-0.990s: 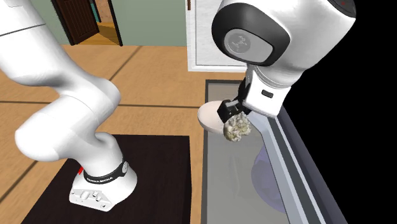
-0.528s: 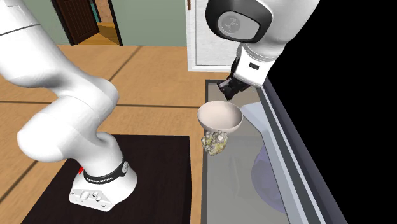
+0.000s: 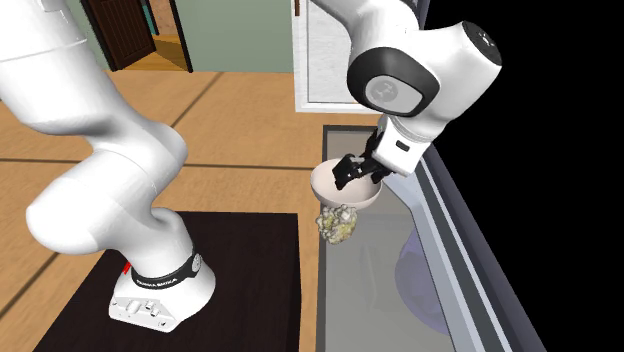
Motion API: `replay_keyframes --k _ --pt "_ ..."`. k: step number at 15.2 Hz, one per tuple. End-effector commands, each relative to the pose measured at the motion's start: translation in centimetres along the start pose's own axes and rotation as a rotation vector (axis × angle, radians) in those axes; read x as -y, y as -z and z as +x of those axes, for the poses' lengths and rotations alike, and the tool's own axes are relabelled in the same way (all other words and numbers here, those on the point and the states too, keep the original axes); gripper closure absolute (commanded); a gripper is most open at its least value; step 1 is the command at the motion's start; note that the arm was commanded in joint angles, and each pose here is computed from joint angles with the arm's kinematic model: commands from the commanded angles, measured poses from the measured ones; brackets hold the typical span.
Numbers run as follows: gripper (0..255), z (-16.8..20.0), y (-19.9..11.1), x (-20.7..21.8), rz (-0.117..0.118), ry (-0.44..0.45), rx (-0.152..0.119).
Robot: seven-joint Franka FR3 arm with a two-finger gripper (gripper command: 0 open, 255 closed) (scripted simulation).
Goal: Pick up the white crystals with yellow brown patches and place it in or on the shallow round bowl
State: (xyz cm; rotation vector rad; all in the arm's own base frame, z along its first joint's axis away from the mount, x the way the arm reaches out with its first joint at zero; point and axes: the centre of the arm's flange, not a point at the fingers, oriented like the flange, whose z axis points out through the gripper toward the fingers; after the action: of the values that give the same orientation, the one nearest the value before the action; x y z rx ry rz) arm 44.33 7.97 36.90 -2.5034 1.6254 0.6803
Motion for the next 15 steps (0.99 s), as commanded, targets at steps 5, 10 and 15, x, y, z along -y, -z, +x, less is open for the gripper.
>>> replay_keyframes --k 5,10,15 --pt "0 2.6 -4.5 1.1 -0.082 -0.051 -0.020" --pt "0 2.7 -7.5 0.9 -0.082 -0.051 -0.020" --pt "0 2.7 -7.5 0.9 -0.082 -0.051 -0.020"
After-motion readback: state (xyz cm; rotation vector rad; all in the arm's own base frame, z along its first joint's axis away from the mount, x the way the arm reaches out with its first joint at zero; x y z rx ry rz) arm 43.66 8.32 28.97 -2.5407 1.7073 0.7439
